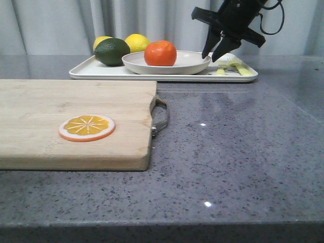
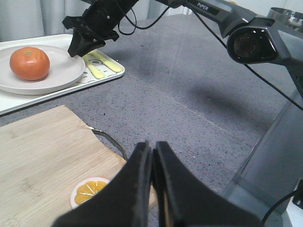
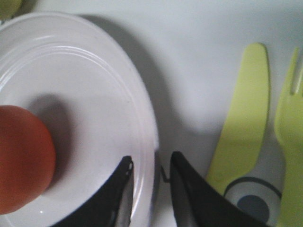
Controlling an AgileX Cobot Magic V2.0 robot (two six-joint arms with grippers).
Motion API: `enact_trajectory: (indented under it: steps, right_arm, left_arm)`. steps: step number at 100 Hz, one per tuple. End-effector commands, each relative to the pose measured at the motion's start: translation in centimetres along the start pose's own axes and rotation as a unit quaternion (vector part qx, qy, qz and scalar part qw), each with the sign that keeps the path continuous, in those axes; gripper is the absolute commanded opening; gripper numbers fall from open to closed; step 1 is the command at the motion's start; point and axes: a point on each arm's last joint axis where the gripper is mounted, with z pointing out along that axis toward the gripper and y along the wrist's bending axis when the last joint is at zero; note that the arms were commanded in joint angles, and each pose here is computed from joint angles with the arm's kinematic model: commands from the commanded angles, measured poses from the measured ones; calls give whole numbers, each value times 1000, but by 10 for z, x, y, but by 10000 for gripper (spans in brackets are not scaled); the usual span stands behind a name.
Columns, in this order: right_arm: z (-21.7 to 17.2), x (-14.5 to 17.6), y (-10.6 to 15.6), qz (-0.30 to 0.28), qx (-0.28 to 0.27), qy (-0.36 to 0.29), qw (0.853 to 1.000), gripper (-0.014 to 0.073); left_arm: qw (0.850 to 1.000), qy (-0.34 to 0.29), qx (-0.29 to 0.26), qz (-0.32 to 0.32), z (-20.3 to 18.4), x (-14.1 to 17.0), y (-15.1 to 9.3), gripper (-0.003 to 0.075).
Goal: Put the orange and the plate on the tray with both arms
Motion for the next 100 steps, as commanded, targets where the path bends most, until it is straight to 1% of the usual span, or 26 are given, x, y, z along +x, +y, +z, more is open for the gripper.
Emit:
enact_trajectory:
  steps: [1, 8, 16, 23, 35, 46, 59, 70, 86, 100]
  right_arm:
    - [-65, -24, 28, -23, -27, -88, 995, 226]
    - [-79, -27, 33, -31, -26, -104, 994, 188]
    - [-94, -29, 36, -44, -9, -115, 992, 98]
    - [-104, -28, 37, -54, 7, -111, 992, 29]
    - [-117, -23, 37, -66, 36, -92, 993, -36]
    - [-126, -21, 37, -75, 55, -81, 992, -38]
    - [-137, -19, 44, -99, 52, -82, 990, -38]
    - [-148, -15, 58, -111, 30, -79, 990, -38]
    - [-162, -9, 77, -135, 13, -89, 987, -38]
    - [-173, -3, 87, -139, -13, -88, 986, -38]
  left_arm:
    - [999, -48, -1, -4, -3, -14, -1, -20]
    - [999, -47, -1, -4, -3, -14, -1, -20]
    - [999, -47, -1, -4, -3, -14, -1, -20]
    - [999, -47, -1, -4, -3, -14, -1, -20]
    - [999, -47, -1, -4, -3, -14, -1, -20]
    - [999, -47, -1, -4, -3, -14, -1, -20]
    - [999, -47, -1, -4, -3, -14, -1, -20]
    - [999, -47, -1, -4, -3, -14, -1, -20]
    - [999, -47, -1, -4, -3, -14, -1, -20]
    - [999, -47, -1, -4, -3, -14, -1, -20]
